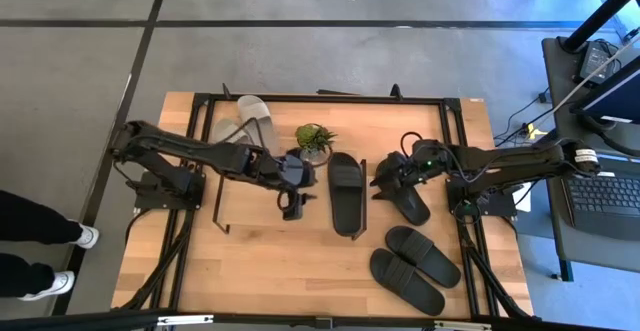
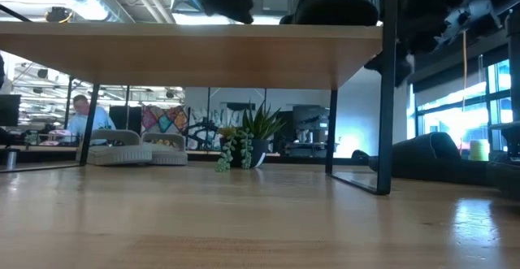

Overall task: Pick and place slides into the shelf
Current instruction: Put the black slide on the shelf

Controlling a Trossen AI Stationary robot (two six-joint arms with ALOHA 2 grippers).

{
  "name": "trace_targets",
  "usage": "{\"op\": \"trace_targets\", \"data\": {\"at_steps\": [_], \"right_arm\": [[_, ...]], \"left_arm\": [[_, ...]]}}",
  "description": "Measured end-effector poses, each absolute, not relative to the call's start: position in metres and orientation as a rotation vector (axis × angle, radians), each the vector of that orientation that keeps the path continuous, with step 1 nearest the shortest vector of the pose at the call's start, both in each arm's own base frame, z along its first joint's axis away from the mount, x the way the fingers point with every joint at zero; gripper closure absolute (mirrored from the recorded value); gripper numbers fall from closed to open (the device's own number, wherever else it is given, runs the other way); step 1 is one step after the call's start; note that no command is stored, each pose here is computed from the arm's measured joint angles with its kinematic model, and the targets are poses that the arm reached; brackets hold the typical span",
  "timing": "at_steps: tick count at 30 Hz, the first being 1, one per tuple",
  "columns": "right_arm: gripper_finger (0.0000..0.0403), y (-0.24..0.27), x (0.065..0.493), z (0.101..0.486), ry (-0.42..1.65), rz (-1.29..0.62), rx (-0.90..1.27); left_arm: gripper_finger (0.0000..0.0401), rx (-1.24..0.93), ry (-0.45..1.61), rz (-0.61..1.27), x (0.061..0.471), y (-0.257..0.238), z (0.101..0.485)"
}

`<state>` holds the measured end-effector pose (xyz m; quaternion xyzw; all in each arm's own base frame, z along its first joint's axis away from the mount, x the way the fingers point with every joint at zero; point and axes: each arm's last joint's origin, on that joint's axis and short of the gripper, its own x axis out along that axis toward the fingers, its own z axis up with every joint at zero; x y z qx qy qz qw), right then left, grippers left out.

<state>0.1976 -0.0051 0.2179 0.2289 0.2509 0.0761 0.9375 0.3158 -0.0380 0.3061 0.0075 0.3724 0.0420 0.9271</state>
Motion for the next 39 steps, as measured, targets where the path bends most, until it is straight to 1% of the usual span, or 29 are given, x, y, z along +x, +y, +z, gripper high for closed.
{"op": "trace_targets", "data": {"at_steps": [3,6,8,11,15,20,24,27,31,34,39], "right_arm": [[0.0162,-0.006,0.186,0.218,0.556,0.077,0.469],[0.0162,-0.006,0.176,0.215,0.631,0.047,0.473],[0.0162,-0.005,0.170,0.212,0.689,0.031,0.484],[0.0162,-0.006,0.164,0.206,0.763,-0.044,0.529],[0.0162,-0.007,0.159,0.203,0.833,-0.099,0.527],[0.0162,-0.010,0.163,0.230,0.827,-0.165,0.380],[0.0162,-0.011,0.165,0.254,0.903,-0.216,0.250],[0.0162,-0.006,0.170,0.263,0.994,-0.215,0.175],[0.0162,0.005,0.181,0.260,1.139,-0.175,0.090],[0.0162,0.013,0.188,0.249,1.263,-0.176,0.023],[0.0162,0.023,0.198,0.231,1.403,-0.168,-0.024]], "left_arm": [[0.0206,0.048,0.752,0.152,0.306,-0.034,0.315],[0.0206,0.084,0.739,0.216,0.296,-0.032,0.322],[0.0206,0.098,0.693,0.269,0.289,-0.029,0.329],[0.0206,0.116,0.668,0.342,0.271,-0.024,0.329],[0.0206,0.092,0.576,0.364,0.245,-0.020,0.326],[0.0206,0.052,0.441,0.370,0.217,-0.016,0.315],[0.0206,0.029,0.363,0.368,0.196,-0.013,0.305],[0.0206,0.011,0.344,0.387,0.180,-0.010,0.297],[0.0206,-0.004,0.309,0.438,0.162,-0.007,0.289],[0.0206,-0.019,0.255,0.470,0.152,-0.005,0.287],[0.0206,-0.030,0.208,0.469,0.139,-0.003,0.285]]}}
